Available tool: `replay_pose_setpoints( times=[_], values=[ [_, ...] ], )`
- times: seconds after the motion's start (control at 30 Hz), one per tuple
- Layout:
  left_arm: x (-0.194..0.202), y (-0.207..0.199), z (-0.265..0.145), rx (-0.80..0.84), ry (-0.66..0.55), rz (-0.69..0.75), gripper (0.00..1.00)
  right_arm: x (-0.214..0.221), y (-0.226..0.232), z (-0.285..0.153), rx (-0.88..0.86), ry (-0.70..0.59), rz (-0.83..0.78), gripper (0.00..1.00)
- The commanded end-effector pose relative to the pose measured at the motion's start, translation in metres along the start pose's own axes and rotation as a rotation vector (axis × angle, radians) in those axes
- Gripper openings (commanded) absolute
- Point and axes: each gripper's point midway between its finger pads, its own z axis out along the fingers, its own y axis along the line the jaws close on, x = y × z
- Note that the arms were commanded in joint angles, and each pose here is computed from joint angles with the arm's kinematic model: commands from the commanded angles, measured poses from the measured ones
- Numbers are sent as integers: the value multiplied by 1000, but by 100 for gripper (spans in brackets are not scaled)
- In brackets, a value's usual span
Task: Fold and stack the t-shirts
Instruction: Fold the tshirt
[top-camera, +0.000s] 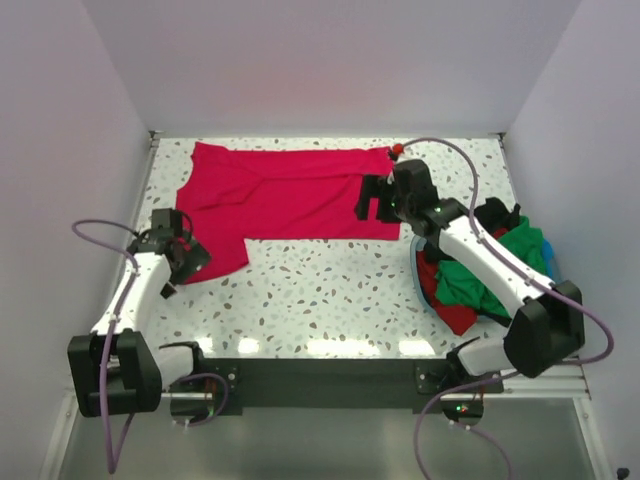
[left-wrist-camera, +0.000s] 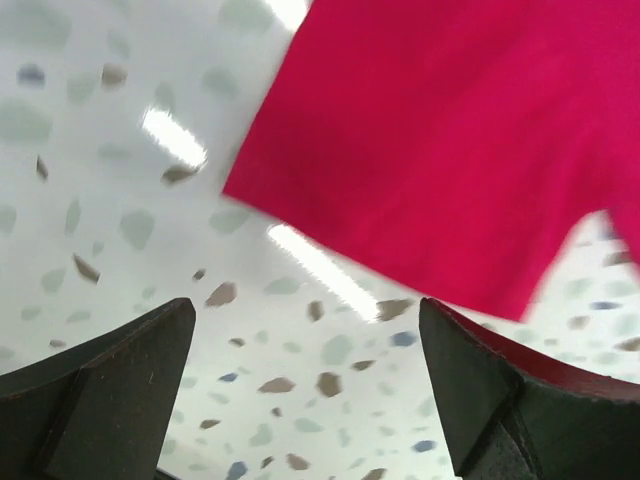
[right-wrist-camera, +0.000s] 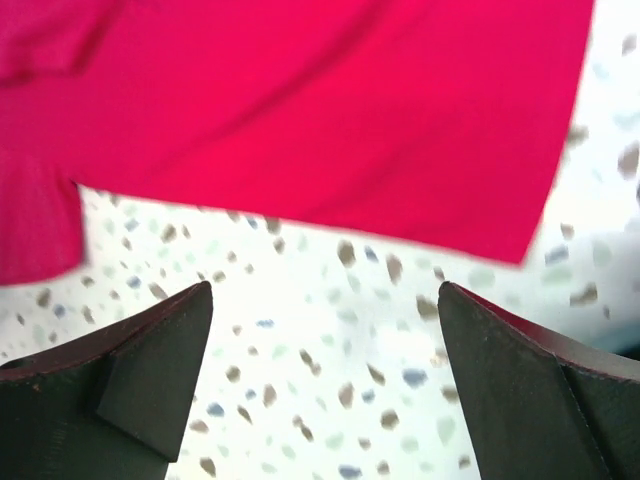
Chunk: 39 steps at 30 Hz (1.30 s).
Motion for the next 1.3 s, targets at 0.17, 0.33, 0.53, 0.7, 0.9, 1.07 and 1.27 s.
replay_pose_setpoints(
  times=[0.17,0.33,0.53,0.7,0.9,1.07,1.27],
  values=[
    [34,31,27,-109,41,-92,100,37,-32,-35,80,-28,79,98],
    [25,38,43,-167,27,-126,100,55,-36,-35,74,4,83,99],
    [11,33,59,-129,8,-202,99,67,-39,-26,87,45,70,99],
    [17,27,75,-111,43,-200,94,81,-48,-13,129,94,73,99],
    [33,34,90,-145,79,-194,74,76,-49,-3,160,108,69,99],
    [31,38,85,-163,67,-198,35,68,-55,7,212,105,49,99],
    [18,36,77,-144,9,-202,0,84,-57,32,271,171,68,99]
  ],
)
